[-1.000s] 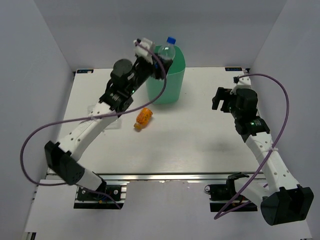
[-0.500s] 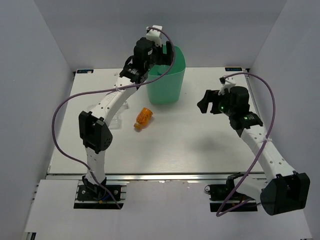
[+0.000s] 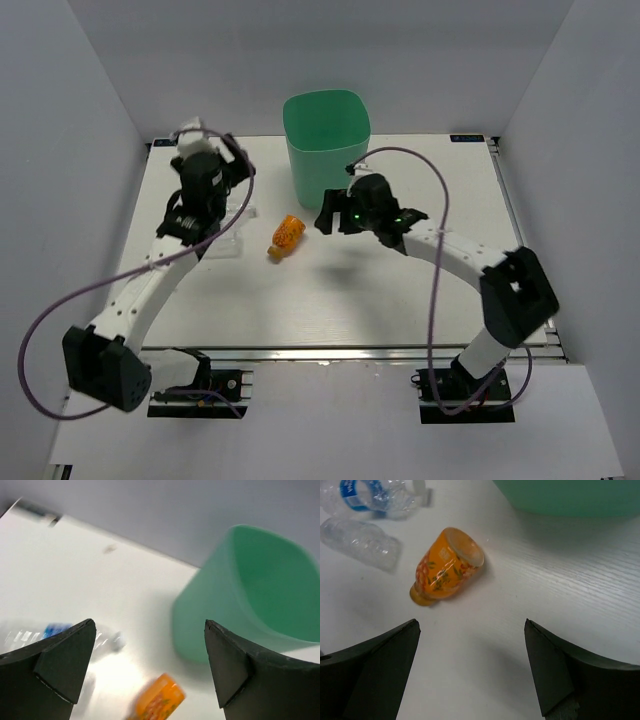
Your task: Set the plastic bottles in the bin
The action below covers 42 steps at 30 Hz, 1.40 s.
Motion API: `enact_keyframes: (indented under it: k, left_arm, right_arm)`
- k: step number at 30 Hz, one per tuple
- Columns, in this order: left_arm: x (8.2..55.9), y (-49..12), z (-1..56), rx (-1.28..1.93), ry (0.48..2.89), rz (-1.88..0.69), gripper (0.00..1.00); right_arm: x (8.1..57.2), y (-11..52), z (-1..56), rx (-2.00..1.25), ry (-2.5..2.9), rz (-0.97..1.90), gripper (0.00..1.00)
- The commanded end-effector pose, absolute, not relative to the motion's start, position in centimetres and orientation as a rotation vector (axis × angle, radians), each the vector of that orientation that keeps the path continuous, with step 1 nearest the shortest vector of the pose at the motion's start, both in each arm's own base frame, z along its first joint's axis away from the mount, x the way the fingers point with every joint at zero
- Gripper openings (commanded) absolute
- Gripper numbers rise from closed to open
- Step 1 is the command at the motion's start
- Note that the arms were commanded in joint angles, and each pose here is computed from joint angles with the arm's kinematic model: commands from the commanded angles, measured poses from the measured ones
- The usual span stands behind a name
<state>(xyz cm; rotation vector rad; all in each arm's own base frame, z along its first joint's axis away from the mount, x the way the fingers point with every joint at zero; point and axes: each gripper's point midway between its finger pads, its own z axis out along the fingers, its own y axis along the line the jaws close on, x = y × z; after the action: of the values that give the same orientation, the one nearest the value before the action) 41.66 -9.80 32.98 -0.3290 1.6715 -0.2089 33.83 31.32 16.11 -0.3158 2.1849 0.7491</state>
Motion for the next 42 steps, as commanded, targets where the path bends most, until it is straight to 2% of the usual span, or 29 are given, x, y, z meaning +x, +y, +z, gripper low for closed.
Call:
enact_keyframes:
  k: [1, 5, 8, 13, 16, 19, 20, 22, 23, 26, 30, 32, 33, 37, 38, 41, 42]
  left_arm:
    - [37.4, -4.5, 25.9, -0.702, 1.712, -0.064, 0.98]
    - [33.1, -1.9, 21.0, -0.956, 1.697, -0.039, 0.98]
    - [30.4, -0.5, 19.0, -1.044, 1.669, -0.03, 0.98]
    - [28.9, 0.7, 19.3, -1.039, 1.576, -0.057, 0.98]
    - [28.3, 1.1, 19.2, -1.048, 1.563, -0.05, 0.98]
    - [27.9, 1.7, 18.5, -1.082, 1.564, -0.009, 0.98]
    - [27.8, 1.8, 18.3, -1.095, 1.563, 0.002, 0.98]
    - [27.8, 2.0, 17.9, -1.098, 1.588, 0.043, 0.98]
    - [27.6, 2.2, 17.7, -1.108, 1.594, 0.066, 0.98]
    - [27.8, 2.3, 17.7, -1.115, 1.594, 0.085, 0.98]
    - [28.1, 2.2, 17.7, -1.126, 1.583, 0.075, 0.98]
    - [28.3, 2.0, 17.6, -1.127, 1.585, 0.069, 0.98]
    - [28.5, 1.9, 17.7, -1.127, 1.589, 0.06, 0.98]
    - [29.1, 1.3, 18.0, -1.124, 1.61, 0.045, 0.98]
    - [29.4, 1.1, 17.8, -1.122, 1.612, 0.042, 0.98]
    - [30.1, 0.5, 17.1, -1.109, 1.647, 0.034, 0.98]
    - [30.3, 0.4, 17.1, -1.109, 1.653, 0.032, 0.98]
  right_arm:
    - [36.5, 36.2, 16.9, -0.131, 2.124, 0.808, 0.89]
    - [37.8, 40.0, 14.9, -0.015, 2.123, 0.848, 0.89]
    - [38.4, 42.9, 13.0, -0.042, 2.131, 0.895, 0.89]
    - [39.2, 45.4, 7.6, 0.003, 2.278, 0.887, 0.89]
    - [39.8, 45.9, 6.3, 0.059, 2.303, 0.886, 0.84]
    - [40.3, 46.4, 6.2, 0.064, 2.284, 0.891, 0.66]
    - [40.6, 46.6, 6.6, 0.045, 2.269, 0.89, 0.55]
    - [40.5, 47.3, 7.4, -0.013, 2.25, 0.919, 0.4]
    - [39.7, 47.7, 7.8, -0.074, 2.248, 0.965, 0.25]
    - [38.3, 48.6, 12.8, -0.267, 2.096, 1.082, 0.1]
    - [33.4, 47.4, 21.4, -0.582, 1.843, 1.171, 0.08]
    - [32.1, 46.5, 24.4, -0.709, 1.72, 1.139, 0.07]
    - [31.2, 45.5, 27.6, -0.737, 1.648, 1.134, 0.07]
    - [33.4, 42.3, 35.3, -0.761, 1.479, 0.847, 0.08]
    - [35.1, 40.9, 36.6, -0.706, 1.465, 0.736, 0.13]
    - [38.9, 38.6, 40.6, -0.644, 1.354, 0.509, 0.15]
    - [41.4, 37.7, 40.1, -0.613, 1.376, 0.441, 0.15]
